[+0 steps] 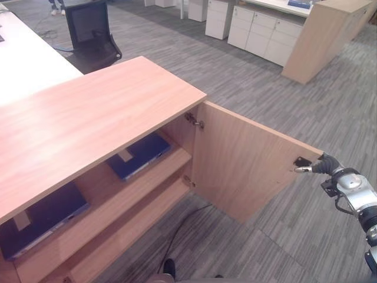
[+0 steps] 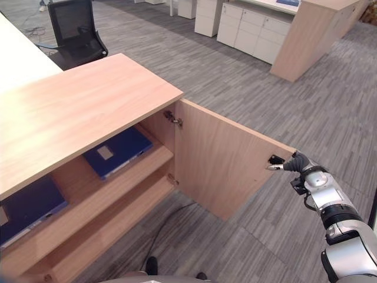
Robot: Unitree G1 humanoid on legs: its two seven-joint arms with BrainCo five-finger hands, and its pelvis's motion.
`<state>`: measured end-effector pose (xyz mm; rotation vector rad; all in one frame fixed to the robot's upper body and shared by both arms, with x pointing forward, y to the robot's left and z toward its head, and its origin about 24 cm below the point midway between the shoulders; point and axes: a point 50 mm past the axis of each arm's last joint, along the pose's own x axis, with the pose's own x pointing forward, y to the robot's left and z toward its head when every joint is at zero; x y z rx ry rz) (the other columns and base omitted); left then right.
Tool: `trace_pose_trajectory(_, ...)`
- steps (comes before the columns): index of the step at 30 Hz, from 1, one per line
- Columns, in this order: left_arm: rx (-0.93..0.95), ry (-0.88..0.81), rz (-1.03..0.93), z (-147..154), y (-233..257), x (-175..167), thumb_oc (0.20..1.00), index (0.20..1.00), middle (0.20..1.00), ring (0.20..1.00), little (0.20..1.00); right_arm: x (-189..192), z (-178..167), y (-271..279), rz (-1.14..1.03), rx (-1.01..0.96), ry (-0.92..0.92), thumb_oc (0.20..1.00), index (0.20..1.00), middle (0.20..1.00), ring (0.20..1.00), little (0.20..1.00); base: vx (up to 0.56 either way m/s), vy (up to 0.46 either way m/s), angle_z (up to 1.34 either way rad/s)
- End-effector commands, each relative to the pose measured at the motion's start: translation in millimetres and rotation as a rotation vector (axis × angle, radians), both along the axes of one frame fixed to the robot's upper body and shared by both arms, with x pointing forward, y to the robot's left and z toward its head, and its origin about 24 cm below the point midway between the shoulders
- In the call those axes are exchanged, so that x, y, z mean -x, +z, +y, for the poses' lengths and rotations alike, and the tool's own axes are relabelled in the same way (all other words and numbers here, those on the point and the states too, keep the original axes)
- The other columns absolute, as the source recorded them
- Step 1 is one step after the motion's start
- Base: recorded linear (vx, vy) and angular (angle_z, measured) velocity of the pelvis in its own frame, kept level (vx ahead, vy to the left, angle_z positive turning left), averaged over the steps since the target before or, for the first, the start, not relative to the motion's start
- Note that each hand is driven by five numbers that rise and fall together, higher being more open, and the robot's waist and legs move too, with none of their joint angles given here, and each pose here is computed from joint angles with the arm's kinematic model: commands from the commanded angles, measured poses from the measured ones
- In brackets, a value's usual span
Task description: Put the empty folder in the office cabinet
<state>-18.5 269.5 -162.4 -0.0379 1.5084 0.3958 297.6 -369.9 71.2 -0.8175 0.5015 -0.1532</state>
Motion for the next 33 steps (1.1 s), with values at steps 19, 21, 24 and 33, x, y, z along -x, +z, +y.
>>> trace_pose_trajectory(19,-0.007,-0.024,0.05,1.8,1.2,11.5,1.0,1.0,1.0,1.0,1.0,-31.7,203.8,50.3,-0.233,-0.359,0.884,1.0,1.0,1.0,1.0,1.0,0.0,-0.001,-0.05)
trace_pose_trajectory(21,-0.004,-0.021,0.058,-1.1,0.4,14.0,1.0,1.0,1.0,1.0,1.0,-21.5,230.5,62.0,-0.249,-0.429,1.024,1.0,1.0,1.0,1.0,1.0,0.01,0.002,-0.28)
trace_pose_trajectory(24,-0.008,0.005,0.061,-0.9,0.8,17.6,1.0,1.0,1.0,1.0,1.0,-2.2,263.3,80.5,-0.283,-0.52,1.208,1.0,1.0,1.0,1.0,1.0,0.01,-0.002,-0.14)
trace_pose_trajectory(33,-0.017,0.036,0.083,-2.1,1.4,27.4,1.0,1.0,1.0,1.0,1.0,26.0,310.6,88.5,-0.305,-0.763,1.378,1.0,1.0,1.0,1.0,1.0,0.01,0.011,0.15)
